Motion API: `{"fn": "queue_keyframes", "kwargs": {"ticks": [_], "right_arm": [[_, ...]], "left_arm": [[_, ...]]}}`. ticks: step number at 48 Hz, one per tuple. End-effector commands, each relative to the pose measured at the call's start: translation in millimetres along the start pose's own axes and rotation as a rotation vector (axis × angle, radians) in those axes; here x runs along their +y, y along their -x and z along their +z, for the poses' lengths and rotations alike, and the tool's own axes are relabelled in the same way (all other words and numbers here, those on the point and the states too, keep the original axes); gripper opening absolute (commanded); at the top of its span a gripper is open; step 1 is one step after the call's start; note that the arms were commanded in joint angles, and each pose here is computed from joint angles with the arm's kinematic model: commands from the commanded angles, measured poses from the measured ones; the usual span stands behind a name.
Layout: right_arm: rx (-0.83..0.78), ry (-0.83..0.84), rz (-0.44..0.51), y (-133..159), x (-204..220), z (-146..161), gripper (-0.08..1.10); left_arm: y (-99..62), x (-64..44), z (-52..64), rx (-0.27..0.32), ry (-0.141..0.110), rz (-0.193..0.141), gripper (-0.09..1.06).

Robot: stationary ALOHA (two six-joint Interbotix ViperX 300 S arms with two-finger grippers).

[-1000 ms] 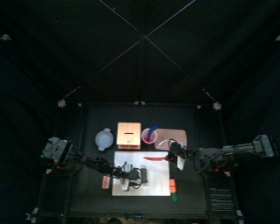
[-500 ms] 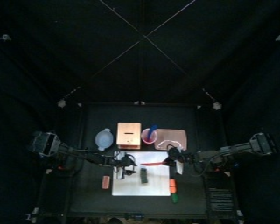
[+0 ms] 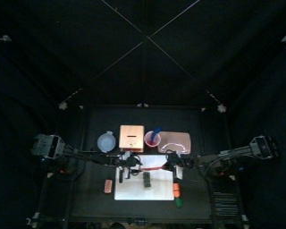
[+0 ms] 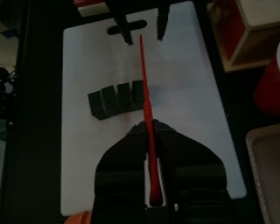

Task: Place sushi on board then cut the sushi with the knife then place the pieces on the plate
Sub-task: Grasp knife edge with left hand

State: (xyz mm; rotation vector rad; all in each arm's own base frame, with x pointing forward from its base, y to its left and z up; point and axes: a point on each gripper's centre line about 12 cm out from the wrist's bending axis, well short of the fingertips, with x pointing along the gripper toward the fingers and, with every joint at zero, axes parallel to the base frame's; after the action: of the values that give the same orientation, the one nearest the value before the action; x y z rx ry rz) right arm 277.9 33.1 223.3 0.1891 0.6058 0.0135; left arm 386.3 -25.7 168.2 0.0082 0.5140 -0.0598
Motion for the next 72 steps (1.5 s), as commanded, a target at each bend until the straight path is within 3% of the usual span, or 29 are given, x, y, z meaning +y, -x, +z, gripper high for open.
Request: {"fn": "queue_keyframes", "kwargs": {"ticks": [1,20,34,42,56,72], "right_arm": [[-0.041,0.005,0.012,1.8,3.9,14.5,0.4],[-0.045,-0.001,0.019,-0.6,5.9,17.2,0.4],[-0.018,-0.011,0.031,-6.2,10.7,11.6,0.4],[0.019,-0.025,0.034,-14.0,13.3,4.0,0.4],[0.106,-0.045,0.028,-34.6,18.1,-10.4,0.4],[0.197,-0.042,-0.011,-48.3,17.3,-18.9,0.4]], "left_arm": [[-1.6,-1.4,12.5,-0.037,-0.004,-0.004,0.78],[-8.4,0.4,3.1,-0.008,0.019,0.004,0.76],[-9.0,-0.2,1.4,-0.003,0.017,0.003,0.56],[-7.9,-2.0,1.0,0.005,0.016,-0.001,0.53],[-6.2,-25.7,-5.1,0.04,0.003,-0.052,0.53],[-12.7,-29.5,-15.7,0.082,0.016,-0.055,0.53]]}}
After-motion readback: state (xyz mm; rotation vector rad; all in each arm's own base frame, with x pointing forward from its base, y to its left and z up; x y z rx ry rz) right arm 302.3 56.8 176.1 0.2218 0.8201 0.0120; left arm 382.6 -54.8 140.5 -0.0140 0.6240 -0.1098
